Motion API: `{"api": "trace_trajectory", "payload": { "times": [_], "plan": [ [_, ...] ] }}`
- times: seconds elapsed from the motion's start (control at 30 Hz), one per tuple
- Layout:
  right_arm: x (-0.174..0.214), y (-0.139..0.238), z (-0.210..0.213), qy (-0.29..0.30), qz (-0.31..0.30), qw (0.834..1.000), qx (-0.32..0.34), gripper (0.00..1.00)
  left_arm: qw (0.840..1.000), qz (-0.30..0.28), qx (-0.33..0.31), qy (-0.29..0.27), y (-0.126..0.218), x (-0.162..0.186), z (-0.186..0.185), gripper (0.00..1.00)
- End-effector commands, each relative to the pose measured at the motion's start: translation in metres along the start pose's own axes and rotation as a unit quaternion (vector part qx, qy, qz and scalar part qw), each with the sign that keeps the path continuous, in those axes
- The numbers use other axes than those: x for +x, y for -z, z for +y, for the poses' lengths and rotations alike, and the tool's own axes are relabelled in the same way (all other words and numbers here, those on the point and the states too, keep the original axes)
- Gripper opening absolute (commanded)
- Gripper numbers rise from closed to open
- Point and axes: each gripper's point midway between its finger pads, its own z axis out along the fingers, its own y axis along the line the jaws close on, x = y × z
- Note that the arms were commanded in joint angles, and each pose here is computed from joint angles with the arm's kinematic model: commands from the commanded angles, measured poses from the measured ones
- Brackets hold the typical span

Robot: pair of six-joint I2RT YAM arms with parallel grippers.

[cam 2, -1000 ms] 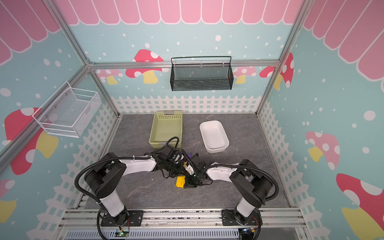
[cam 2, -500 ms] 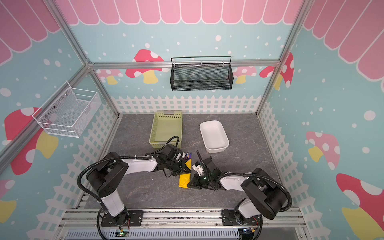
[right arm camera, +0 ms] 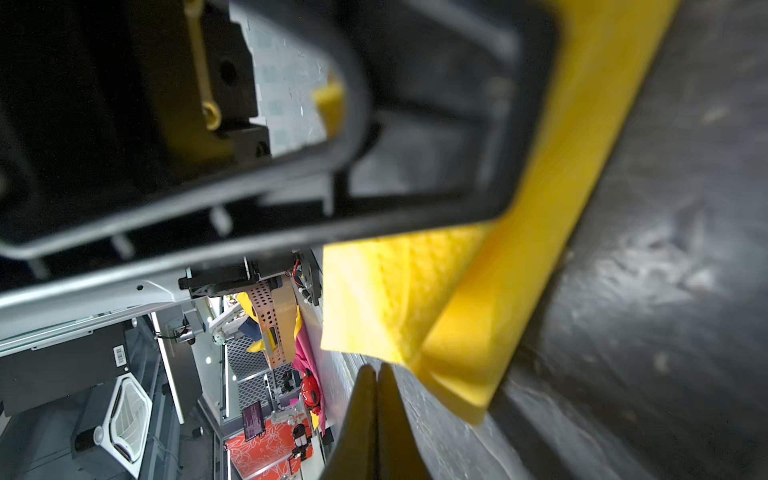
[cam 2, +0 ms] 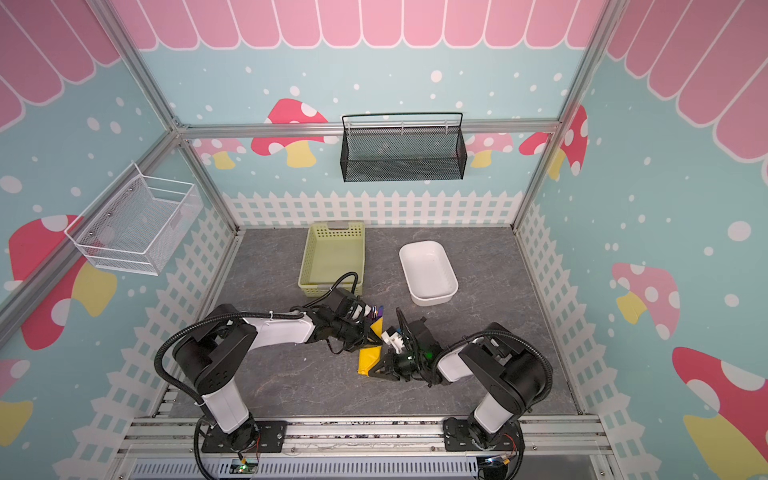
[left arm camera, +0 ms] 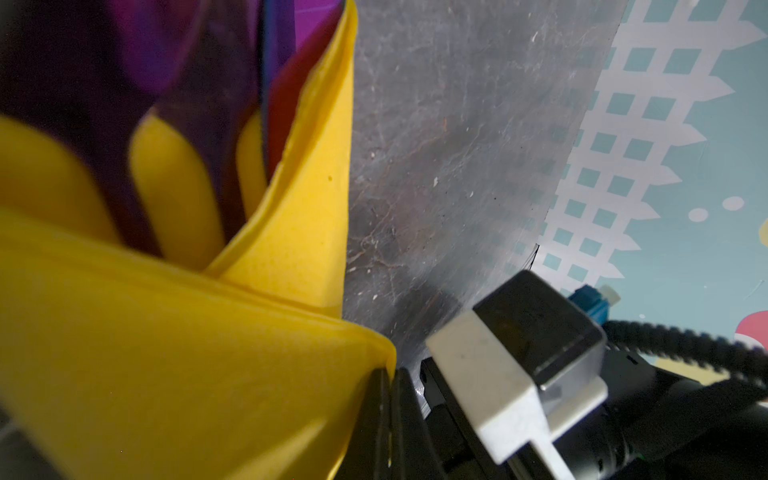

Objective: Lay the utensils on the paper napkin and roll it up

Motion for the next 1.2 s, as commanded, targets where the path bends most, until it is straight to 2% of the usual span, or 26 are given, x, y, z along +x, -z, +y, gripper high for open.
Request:
{"api": "trace_trajectory", "payload": {
  "times": [0.0,0.33,0.6,1.17],
  "plan": [
    [-0.002,-0.001,-0.003,-0.012,-0.004,1.000,-0.002,0.03,1.000,0.002,0.004,0.003,-0.002,0.003,-0.001,0.00],
    [0.003,-0.001,-0.041,-0.052,0.001,0.996,0.067,0.02,1.000,0.004,0.019,-0.011,-0.003,-0.001,-0.020,0.00],
    [0.004,-0.001,-0.043,-0.054,0.002,0.996,0.069,0.02,0.999,0.013,0.023,-0.018,-0.017,-0.004,-0.032,0.00],
    [0.000,0.003,-0.036,-0.038,-0.014,0.997,0.064,0.02,1.000,0.008,0.020,0.005,-0.030,-0.008,-0.024,0.00]
  ]
}}
